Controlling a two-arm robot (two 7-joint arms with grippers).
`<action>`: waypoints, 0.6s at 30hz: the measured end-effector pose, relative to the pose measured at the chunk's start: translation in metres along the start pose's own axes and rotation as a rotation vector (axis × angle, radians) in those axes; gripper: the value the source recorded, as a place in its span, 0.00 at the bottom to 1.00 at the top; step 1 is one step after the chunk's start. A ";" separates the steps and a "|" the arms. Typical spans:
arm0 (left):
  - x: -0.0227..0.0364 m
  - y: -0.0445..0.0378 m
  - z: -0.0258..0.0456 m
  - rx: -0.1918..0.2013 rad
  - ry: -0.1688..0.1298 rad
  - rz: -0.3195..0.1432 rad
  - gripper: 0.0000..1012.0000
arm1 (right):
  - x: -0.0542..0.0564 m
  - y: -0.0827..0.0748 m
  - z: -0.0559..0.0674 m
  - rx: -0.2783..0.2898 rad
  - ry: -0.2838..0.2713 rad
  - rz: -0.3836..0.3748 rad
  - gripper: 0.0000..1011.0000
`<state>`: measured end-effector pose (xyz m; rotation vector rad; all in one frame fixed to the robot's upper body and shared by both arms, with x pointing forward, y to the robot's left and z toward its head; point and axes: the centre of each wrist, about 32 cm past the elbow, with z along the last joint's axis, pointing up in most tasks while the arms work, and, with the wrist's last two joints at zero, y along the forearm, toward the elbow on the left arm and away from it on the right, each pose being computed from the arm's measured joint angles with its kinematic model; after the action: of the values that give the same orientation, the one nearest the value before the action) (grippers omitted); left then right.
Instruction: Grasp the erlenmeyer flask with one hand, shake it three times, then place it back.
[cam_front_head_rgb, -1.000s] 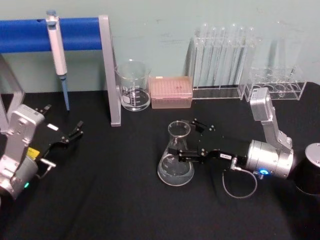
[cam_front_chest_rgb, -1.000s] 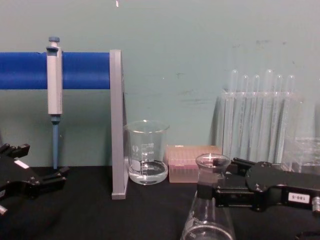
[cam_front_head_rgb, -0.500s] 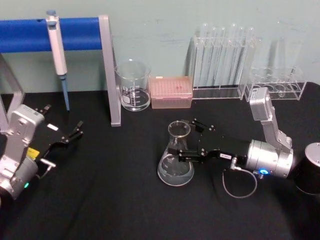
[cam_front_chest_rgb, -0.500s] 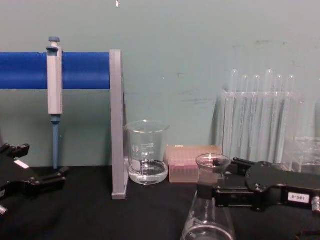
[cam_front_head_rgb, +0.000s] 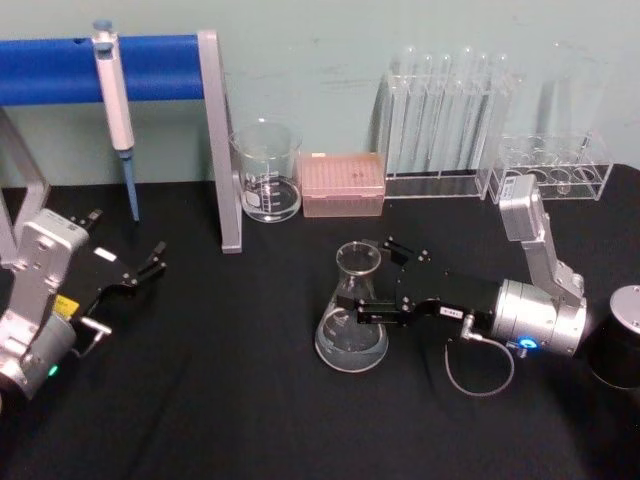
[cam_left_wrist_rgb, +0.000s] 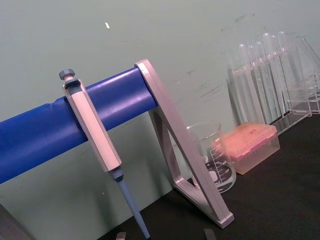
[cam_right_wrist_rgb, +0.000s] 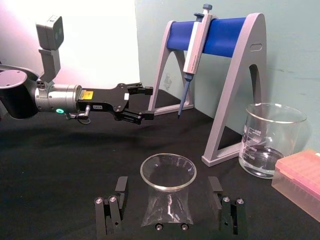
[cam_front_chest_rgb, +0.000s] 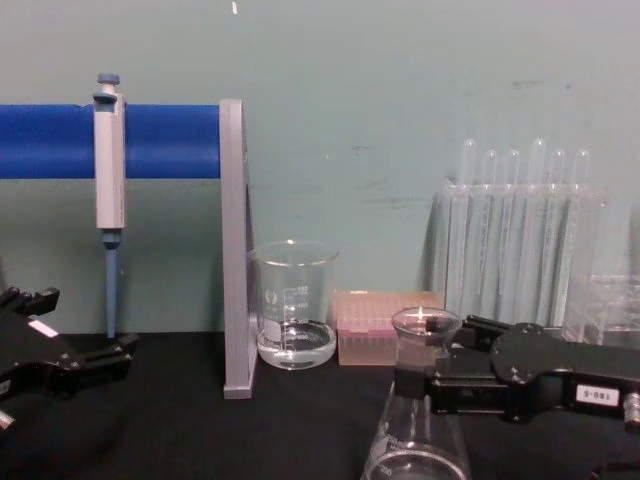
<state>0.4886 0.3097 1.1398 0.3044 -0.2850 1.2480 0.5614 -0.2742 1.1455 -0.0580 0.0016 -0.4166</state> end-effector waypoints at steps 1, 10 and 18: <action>0.0000 0.0000 0.0000 0.000 0.000 0.000 0.99 | 0.000 0.000 0.000 0.000 0.000 0.000 0.99; 0.0000 0.0000 0.0000 0.000 0.000 0.000 0.99 | 0.000 0.000 0.000 0.000 0.000 0.000 0.99; 0.0000 0.0000 0.0000 0.000 0.000 0.000 0.99 | 0.000 0.000 0.000 0.000 0.000 0.000 0.91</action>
<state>0.4886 0.3097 1.1398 0.3045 -0.2850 1.2480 0.5614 -0.2744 1.1454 -0.0580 0.0017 -0.4169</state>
